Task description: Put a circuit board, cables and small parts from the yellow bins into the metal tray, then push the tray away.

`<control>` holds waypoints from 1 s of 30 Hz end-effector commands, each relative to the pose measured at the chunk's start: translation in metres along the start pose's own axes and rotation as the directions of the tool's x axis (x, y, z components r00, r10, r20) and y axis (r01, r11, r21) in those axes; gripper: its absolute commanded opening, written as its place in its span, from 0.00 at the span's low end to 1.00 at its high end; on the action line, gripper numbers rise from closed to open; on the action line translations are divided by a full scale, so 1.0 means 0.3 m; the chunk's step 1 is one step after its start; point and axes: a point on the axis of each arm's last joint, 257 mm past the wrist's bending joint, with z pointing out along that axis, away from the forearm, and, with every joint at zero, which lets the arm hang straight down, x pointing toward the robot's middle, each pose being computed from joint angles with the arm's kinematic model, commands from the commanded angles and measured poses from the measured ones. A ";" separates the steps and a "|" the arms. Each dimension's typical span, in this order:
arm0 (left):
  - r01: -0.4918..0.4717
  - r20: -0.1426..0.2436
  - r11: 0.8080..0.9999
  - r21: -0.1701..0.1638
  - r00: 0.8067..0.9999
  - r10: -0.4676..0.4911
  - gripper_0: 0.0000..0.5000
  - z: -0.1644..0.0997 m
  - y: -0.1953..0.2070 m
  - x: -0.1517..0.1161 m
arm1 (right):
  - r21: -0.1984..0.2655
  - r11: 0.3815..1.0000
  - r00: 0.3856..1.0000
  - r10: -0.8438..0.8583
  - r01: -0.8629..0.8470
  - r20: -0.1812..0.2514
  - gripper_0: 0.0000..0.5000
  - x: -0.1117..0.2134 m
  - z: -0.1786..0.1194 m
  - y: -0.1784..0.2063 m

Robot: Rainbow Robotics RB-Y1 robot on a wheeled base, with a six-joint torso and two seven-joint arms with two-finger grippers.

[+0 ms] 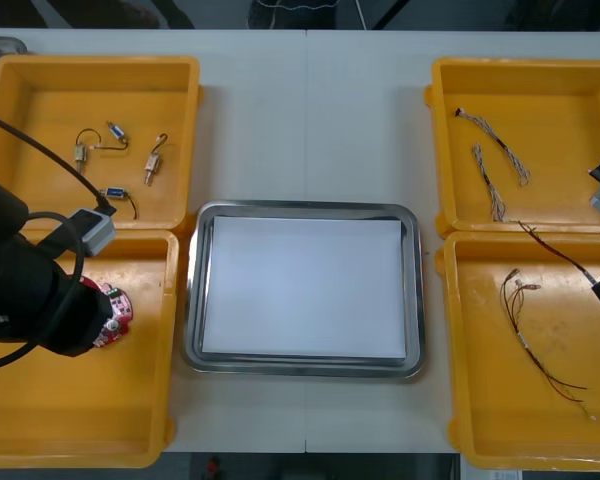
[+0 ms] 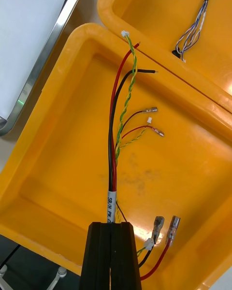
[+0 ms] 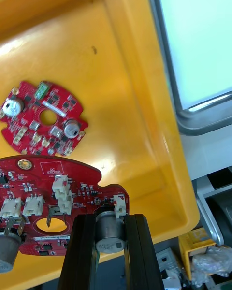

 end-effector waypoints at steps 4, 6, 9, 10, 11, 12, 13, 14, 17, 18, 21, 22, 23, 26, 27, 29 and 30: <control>-0.019 0.053 1.000 0.005 0.998 0.019 0.00 -0.012 -0.083 -0.155 | 0.039 0.999 0.999 -0.036 0.036 -0.009 0.00 -0.005 -0.027 -0.016; -0.026 0.054 1.000 0.009 0.998 0.025 0.00 -0.007 -0.101 -0.177 | 0.039 0.999 0.999 -0.038 0.038 -0.007 0.00 -0.007 -0.028 -0.014; -0.047 0.058 0.999 0.019 0.997 0.046 0.00 0.004 -0.146 -0.223 | 0.040 0.999 0.999 -0.035 0.035 -0.009 0.00 -0.005 -0.027 -0.015; -0.058 0.061 0.998 0.019 0.997 0.057 0.00 0.010 -0.166 -0.241 | 0.041 0.999 0.999 -0.033 0.033 -0.008 0.00 -0.005 -0.027 -0.017; -0.064 0.063 0.998 0.019 0.996 0.063 0.00 0.017 -0.182 -0.255 | 0.041 0.999 0.999 -0.031 0.031 -0.007 0.00 -0.006 -0.027 -0.017; -0.074 0.067 0.997 0.023 0.995 0.072 0.00 0.022 -0.200 -0.268 | 0.041 0.999 0.999 -0.031 0.031 -0.007 0.00 -0.006 -0.027 -0.017; -0.080 0.067 0.996 0.027 0.995 0.078 0.00 0.029 -0.217 -0.277 | 0.041 0.999 1.000 -0.031 0.031 -0.006 0.00 -0.007 -0.028 -0.016; -0.086 0.069 0.996 0.030 0.994 0.084 0.00 0.035 -0.233 -0.287 | 0.041 0.999 1.000 -0.030 0.030 -0.008 0.00 -0.005 -0.027 -0.017; -0.106 0.074 0.994 0.039 0.992 0.102 0.00 0.053 -0.287 -0.317 | 0.038 0.999 1.000 -0.030 0.030 -0.008 0.00 -0.005 -0.028 -0.013; -0.114 0.076 0.992 0.046 0.991 0.110 0.00 0.059 -0.311 -0.327 | 0.036 0.999 1.000 -0.029 0.030 -0.007 0.00 -0.006 -0.027 -0.013; -0.130 0.081 0.990 0.056 0.989 0.126 0.00 0.072 -0.367 -0.352 | 0.037 0.999 1.000 -0.026 0.027 -0.009 0.00 -0.004 -0.027 -0.013; -0.132 0.083 0.989 0.060 0.988 0.126 0.00 0.078 -0.388 -0.361 | 0.037 0.999 1.000 -0.026 0.026 -0.008 0.00 -0.005 -0.028 -0.012; -0.135 0.081 0.989 0.060 0.988 0.130 0.00 0.083 -0.397 -0.362 | 0.037 0.999 1.000 -0.026 0.026 -0.008 0.00 -0.005 -0.028 -0.012; -0.143 0.088 0.988 0.063 0.987 0.138 0.00 0.102 -0.440 -0.379 | 0.037 0.999 1.000 -0.024 0.025 -0.011 0.00 -0.002 -0.028 -0.013; -0.147 0.090 0.987 0.063 0.986 0.142 0.00 0.114 -0.456 -0.381 | 0.037 0.999 1.000 -0.023 0.023 -0.011 0.00 -0.002 -0.028 -0.013; -0.154 0.092 0.986 0.063 0.985 0.148 0.00 0.127 -0.479 -0.384 | 0.038 0.999 1.000 -0.021 0.022 -0.013 0.00 -0.001 -0.028 -0.013; -0.159 0.094 0.986 0.059 0.984 0.153 0.00 0.136 -0.491 -0.384 | 0.037 0.999 1.000 -0.022 0.022 -0.015 0.00 0.001 -0.027 -0.012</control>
